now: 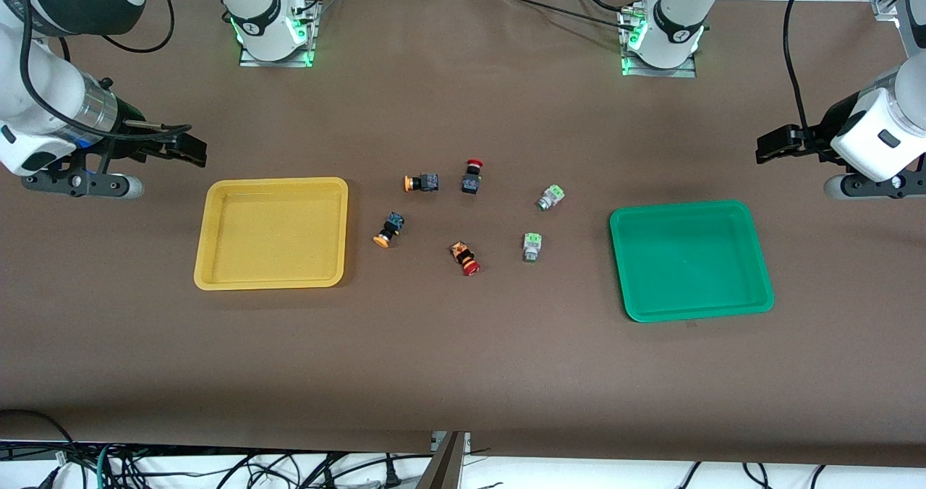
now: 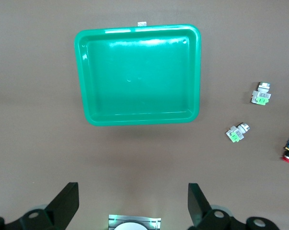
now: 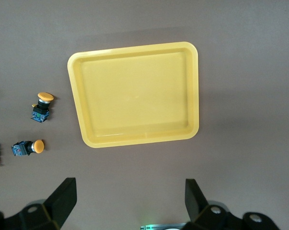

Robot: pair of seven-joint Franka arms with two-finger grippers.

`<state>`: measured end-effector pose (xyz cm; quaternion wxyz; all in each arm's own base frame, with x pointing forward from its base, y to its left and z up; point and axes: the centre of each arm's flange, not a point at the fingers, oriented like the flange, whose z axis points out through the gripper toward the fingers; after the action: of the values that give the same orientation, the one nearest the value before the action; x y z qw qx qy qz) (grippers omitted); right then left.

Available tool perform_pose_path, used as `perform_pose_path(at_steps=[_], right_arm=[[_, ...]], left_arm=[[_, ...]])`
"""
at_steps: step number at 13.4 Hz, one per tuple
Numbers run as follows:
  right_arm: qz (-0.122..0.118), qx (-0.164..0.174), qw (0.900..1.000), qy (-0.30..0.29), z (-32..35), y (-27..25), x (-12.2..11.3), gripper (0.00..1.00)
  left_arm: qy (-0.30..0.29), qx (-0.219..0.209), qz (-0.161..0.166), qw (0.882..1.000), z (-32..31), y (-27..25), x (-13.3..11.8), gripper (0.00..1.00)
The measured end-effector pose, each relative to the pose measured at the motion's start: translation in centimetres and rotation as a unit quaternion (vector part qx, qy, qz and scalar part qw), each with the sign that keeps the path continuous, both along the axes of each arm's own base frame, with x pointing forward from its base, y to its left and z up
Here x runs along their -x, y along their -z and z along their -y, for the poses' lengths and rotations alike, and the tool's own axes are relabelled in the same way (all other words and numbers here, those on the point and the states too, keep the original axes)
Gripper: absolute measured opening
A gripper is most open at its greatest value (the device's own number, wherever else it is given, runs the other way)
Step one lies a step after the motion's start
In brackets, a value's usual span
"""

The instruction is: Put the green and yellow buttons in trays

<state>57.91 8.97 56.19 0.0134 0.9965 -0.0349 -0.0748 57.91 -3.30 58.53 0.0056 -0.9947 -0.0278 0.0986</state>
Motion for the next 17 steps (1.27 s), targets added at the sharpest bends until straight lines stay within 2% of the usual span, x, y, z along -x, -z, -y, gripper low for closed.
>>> perform_pose_path(at_steps=[12, 17], right_arm=[[0.000, 0.000, 1.000, 0.000, 0.0, 0.0, 0.0, 1.00], [0.000, 0.000, 1.000, 0.000, 0.0, 0.0, 0.0, 1.00]], left_arm=[[0.008, 0.022, -0.008, 1.000, 1.3, 0.7, -0.2, 1.00], [0.039, 0.033, -0.021, 0.998, 5.3, 2.1, -0.3, 1.00]])
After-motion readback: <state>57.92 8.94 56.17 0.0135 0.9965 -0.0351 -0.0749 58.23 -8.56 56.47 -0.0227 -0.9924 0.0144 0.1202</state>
